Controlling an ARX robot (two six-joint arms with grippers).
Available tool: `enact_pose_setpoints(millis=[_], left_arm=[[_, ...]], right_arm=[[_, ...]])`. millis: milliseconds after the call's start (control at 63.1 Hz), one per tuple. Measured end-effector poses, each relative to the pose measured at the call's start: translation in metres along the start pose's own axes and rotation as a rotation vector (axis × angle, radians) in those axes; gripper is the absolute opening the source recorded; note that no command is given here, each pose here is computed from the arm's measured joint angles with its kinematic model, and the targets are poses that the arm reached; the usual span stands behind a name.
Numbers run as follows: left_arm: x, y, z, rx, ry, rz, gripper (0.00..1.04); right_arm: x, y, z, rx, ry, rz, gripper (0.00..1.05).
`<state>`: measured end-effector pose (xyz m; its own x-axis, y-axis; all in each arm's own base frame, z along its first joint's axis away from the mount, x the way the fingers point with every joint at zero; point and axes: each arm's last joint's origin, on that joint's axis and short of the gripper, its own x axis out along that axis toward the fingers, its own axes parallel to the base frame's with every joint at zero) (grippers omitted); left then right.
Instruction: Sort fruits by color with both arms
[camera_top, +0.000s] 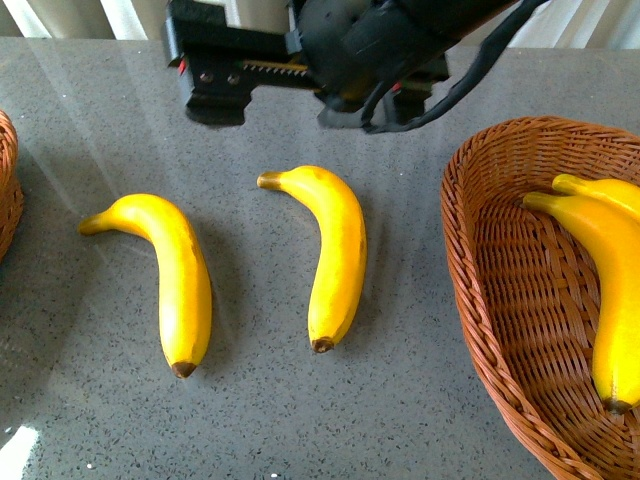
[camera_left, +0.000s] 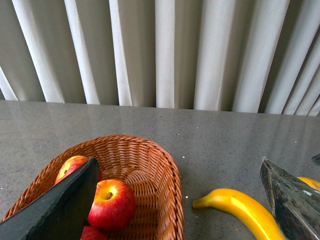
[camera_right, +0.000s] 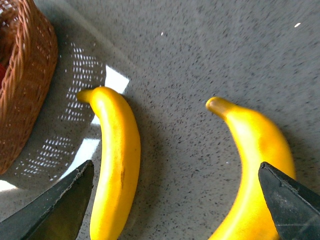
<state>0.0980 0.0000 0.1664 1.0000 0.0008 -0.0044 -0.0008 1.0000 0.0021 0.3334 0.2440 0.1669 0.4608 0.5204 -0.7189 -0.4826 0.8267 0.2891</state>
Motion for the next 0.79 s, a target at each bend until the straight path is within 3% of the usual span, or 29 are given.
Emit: enact_pose_setpoints(millis=[475,792], left_arm=[[0.0,0.0,0.0,0.0,0.0,0.0,0.96],[0.0,0.0,0.0,0.0,0.0,0.0,0.96]], right_arm=[[0.068,0.042,-0.01,-0.035,0.133,0.069,0.96],[0.089,0.047,-0.019,-0.042,0.187,0.073,0.96]])
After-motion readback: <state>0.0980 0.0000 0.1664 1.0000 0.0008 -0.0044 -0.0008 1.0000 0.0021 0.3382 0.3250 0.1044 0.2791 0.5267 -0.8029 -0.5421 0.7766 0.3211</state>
